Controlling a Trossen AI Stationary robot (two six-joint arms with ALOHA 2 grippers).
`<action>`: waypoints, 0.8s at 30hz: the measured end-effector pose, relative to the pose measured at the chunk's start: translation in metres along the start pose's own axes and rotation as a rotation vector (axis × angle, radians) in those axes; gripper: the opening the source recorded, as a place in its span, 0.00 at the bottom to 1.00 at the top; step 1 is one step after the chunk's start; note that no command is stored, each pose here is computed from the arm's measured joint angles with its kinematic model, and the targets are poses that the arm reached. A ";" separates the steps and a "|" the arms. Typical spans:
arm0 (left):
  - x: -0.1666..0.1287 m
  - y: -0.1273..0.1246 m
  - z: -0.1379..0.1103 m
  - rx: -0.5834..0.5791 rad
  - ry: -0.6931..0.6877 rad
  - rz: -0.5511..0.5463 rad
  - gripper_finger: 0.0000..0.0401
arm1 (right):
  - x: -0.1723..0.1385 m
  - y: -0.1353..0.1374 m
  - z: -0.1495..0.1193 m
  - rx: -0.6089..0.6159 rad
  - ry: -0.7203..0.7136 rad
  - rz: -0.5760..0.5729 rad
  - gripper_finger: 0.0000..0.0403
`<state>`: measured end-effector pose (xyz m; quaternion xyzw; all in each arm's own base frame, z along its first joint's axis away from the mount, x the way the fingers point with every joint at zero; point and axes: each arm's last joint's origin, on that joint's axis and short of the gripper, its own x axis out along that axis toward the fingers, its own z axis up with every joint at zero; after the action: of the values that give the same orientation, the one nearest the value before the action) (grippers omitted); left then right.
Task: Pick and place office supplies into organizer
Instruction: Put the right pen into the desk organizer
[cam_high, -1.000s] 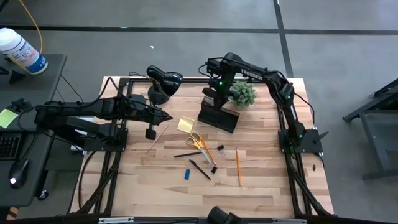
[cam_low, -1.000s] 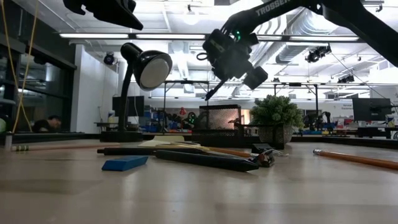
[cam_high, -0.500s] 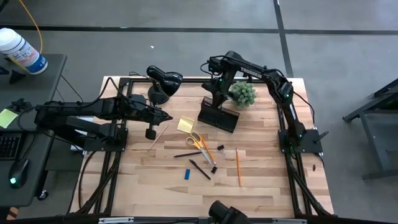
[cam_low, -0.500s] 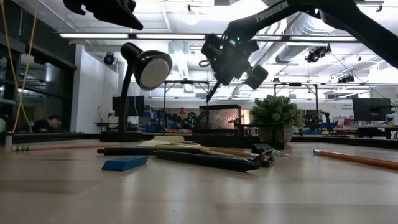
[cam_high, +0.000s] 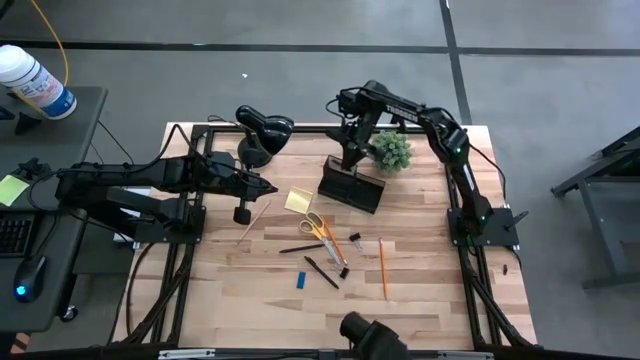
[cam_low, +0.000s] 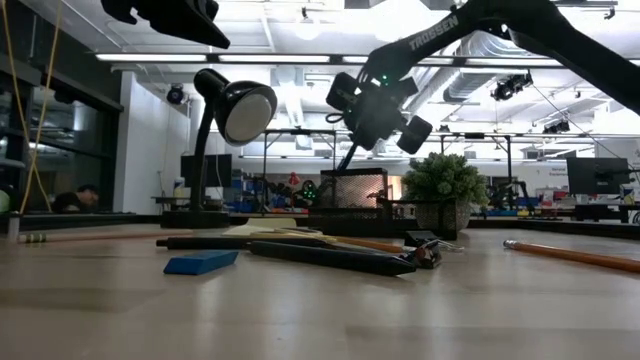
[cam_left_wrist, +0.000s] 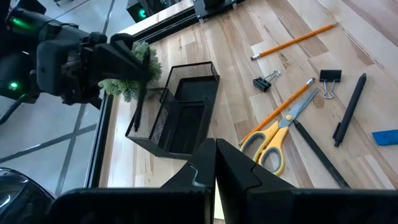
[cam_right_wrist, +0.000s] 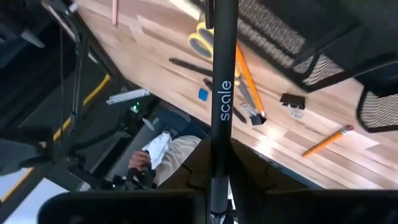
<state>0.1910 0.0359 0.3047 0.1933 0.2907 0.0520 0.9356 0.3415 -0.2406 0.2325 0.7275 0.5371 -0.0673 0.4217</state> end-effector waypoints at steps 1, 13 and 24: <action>0.000 0.000 0.000 0.000 0.000 0.000 0.00 | -0.002 -0.001 0.001 0.003 -0.005 0.000 0.07; 0.000 0.000 0.000 0.000 0.000 0.000 0.00 | -0.008 -0.003 0.003 0.052 0.018 0.059 0.09; 0.000 0.000 0.000 0.000 0.000 0.000 0.00 | -0.007 -0.002 0.002 0.055 0.022 0.060 0.08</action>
<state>0.1910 0.0358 0.3047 0.1933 0.2907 0.0518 0.9357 0.3372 -0.2470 0.2338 0.7553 0.5176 -0.0614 0.3973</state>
